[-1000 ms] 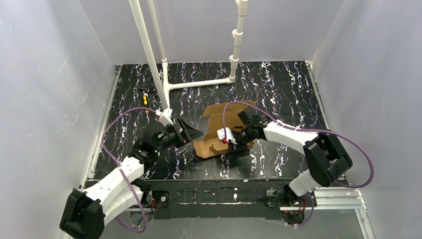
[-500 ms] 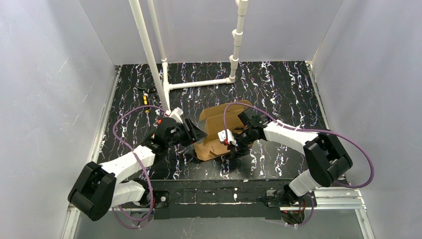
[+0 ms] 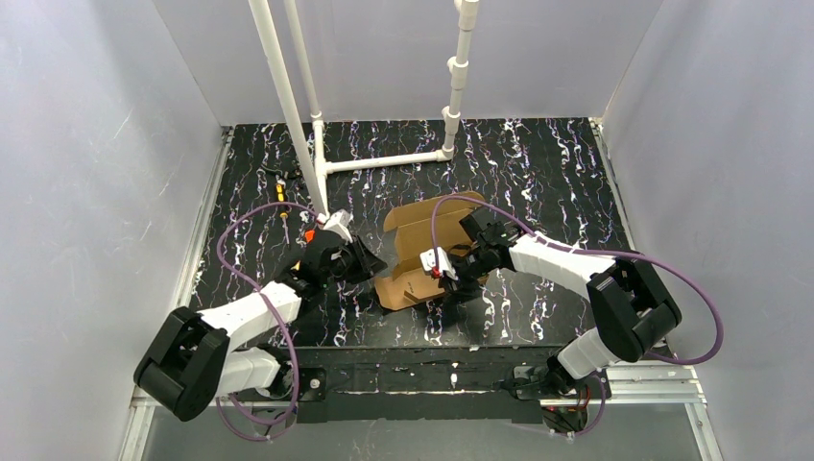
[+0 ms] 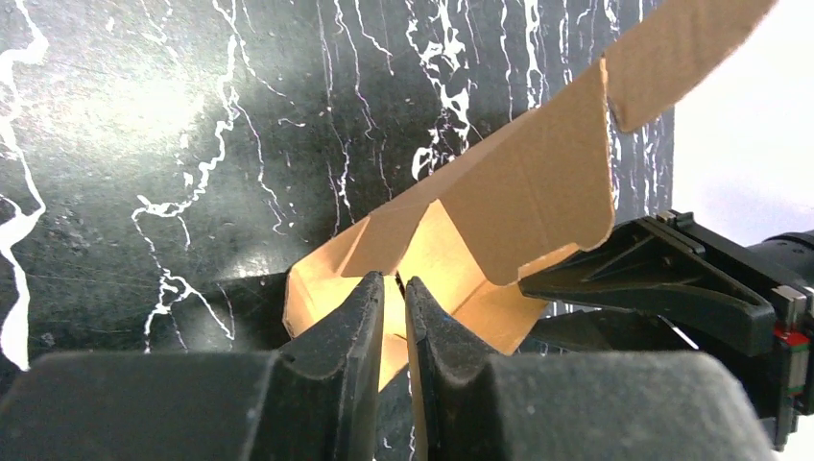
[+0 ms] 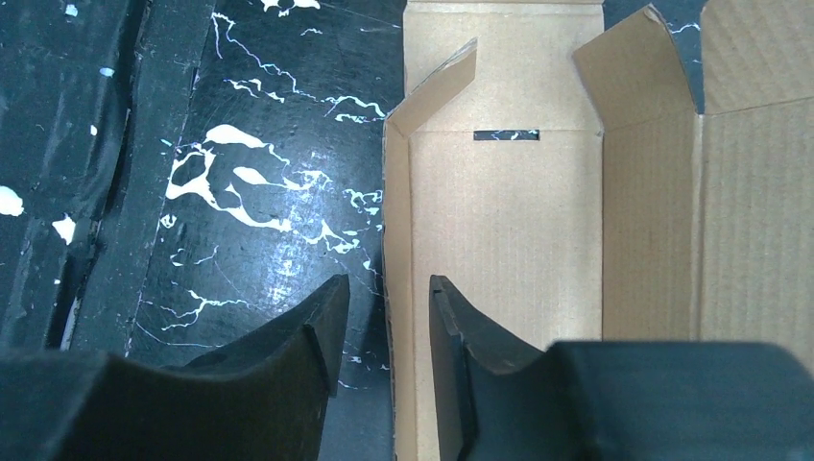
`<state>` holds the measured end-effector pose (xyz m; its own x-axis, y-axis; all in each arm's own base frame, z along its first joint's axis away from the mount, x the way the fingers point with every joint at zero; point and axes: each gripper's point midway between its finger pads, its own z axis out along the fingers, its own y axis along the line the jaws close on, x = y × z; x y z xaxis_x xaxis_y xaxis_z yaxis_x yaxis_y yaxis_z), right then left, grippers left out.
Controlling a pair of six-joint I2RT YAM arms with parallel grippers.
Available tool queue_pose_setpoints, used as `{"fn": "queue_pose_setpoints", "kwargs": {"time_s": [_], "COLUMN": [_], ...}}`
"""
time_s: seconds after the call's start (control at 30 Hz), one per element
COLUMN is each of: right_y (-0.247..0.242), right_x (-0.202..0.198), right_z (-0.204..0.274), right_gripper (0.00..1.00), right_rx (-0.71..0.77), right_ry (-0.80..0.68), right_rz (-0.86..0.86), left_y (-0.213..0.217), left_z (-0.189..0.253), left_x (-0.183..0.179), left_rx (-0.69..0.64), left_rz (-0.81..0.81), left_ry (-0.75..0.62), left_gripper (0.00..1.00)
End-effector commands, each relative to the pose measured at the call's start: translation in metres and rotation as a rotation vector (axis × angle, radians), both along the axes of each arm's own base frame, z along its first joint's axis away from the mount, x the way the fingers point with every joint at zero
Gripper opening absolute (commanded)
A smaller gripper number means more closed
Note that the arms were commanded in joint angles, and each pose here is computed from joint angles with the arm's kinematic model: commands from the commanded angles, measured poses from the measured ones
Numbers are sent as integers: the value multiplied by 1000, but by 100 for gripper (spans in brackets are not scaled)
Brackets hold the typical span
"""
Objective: Fold the paper box
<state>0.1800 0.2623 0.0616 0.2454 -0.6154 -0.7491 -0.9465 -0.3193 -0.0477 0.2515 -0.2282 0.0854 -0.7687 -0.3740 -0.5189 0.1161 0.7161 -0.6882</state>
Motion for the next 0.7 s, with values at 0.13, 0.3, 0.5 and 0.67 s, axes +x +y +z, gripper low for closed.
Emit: {"fn": "queue_pose_setpoints", "kwargs": {"time_s": [0.13, 0.3, 0.5, 0.67], "right_y": [5, 5, 8, 10], "right_x": [1, 0, -6, -9], "right_z": [5, 1, -6, -11], "right_gripper": [39, 31, 22, 17], "right_rx": [32, 26, 6, -12], "right_ry": [-17, -19, -15, -13], "right_rz": [-5, 7, 30, 44], "left_y": [-1, -24, -40, -51], "left_z": [-19, -34, -35, -39], "left_x": [20, 19, 11, 4], "left_rx": [104, 48, -9, -19], "left_rz": [4, -55, -84, -108], "left_ry": [-3, 62, 76, 93], "left_gripper": [3, 1, 0, 0]}}
